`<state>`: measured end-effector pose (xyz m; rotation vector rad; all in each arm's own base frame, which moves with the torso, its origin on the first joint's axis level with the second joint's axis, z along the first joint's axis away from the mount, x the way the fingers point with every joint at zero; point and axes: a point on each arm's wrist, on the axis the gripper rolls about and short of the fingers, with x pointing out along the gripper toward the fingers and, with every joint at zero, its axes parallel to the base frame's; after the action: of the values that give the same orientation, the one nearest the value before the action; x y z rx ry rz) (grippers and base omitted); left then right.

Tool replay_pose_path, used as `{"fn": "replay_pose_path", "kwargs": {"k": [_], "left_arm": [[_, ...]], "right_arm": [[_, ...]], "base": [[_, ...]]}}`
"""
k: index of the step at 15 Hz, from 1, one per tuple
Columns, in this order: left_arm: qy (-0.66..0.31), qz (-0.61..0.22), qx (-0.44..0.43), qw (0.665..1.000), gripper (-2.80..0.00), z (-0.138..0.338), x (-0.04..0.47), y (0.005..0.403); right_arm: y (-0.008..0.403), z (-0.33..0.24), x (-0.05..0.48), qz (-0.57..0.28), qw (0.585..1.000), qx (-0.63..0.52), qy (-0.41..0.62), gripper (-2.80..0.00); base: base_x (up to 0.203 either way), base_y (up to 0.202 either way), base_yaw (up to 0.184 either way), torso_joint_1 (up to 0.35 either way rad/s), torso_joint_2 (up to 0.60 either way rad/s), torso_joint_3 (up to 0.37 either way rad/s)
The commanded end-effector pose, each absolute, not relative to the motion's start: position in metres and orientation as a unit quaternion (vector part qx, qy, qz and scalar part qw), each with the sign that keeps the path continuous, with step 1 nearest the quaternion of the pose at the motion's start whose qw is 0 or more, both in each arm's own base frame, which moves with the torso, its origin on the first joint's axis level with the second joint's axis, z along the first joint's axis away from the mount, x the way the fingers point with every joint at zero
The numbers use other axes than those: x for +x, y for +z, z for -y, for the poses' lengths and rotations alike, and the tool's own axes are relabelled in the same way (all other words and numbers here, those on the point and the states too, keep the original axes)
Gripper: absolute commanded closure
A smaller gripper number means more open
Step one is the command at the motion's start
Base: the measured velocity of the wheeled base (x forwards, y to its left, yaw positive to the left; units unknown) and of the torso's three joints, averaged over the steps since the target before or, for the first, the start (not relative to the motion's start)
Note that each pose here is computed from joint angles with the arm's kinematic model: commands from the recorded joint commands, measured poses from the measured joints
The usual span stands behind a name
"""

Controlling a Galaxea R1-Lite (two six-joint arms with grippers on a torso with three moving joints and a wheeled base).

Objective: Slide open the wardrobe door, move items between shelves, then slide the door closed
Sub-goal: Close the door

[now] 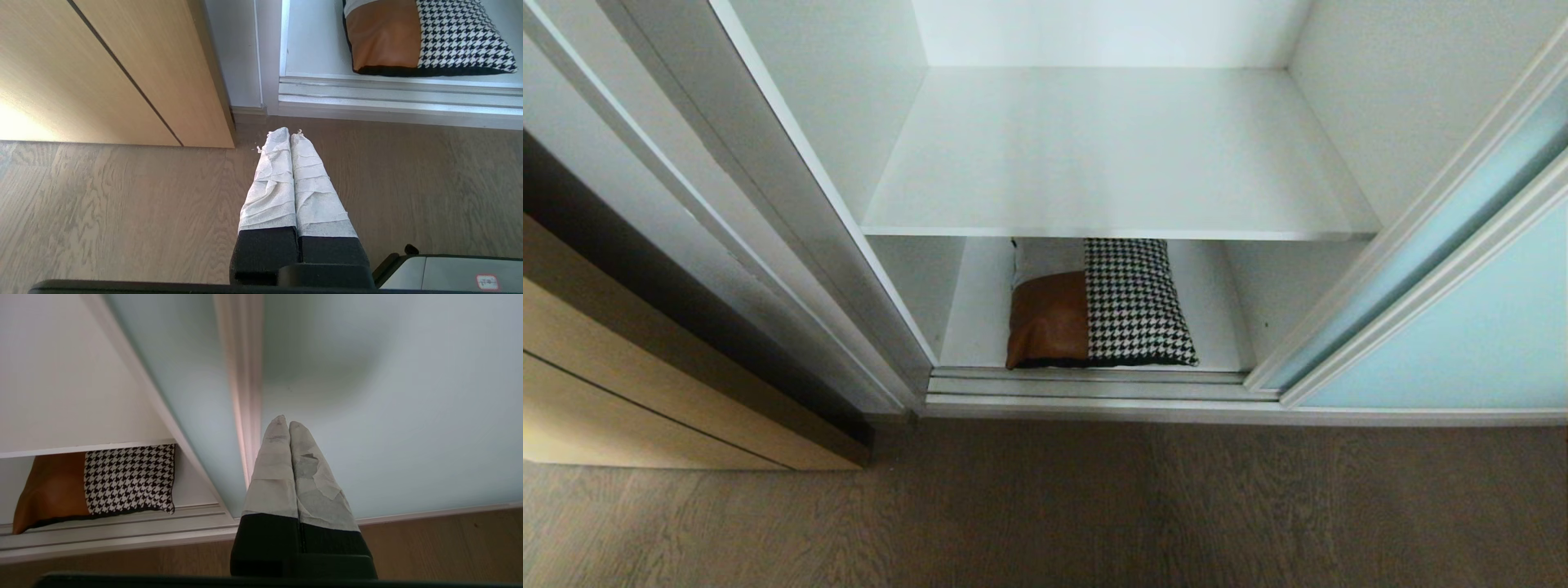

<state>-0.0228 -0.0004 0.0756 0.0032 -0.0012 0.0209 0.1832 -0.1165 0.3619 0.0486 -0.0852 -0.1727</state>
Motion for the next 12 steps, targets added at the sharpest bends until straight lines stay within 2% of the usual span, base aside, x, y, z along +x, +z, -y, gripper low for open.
{"fn": "replay_pose_path", "kwargs": {"k": [1,12], "left_arm": [[0.011,0.000,0.002,1.000,0.00,0.000,-0.023,0.076],[0.011,0.000,0.002,1.000,0.00,0.000,-0.023,0.076]], "right_arm": [[0.359,0.122,0.192,0.039,0.995,0.026,-0.084,0.00],[0.357,0.128,0.210,0.048,0.996,0.020,-0.071,0.00]], "base": [[0.000,0.000,0.000,0.000,0.00,0.000],[0.000,0.000,0.000,0.000,0.00,0.000]]}}
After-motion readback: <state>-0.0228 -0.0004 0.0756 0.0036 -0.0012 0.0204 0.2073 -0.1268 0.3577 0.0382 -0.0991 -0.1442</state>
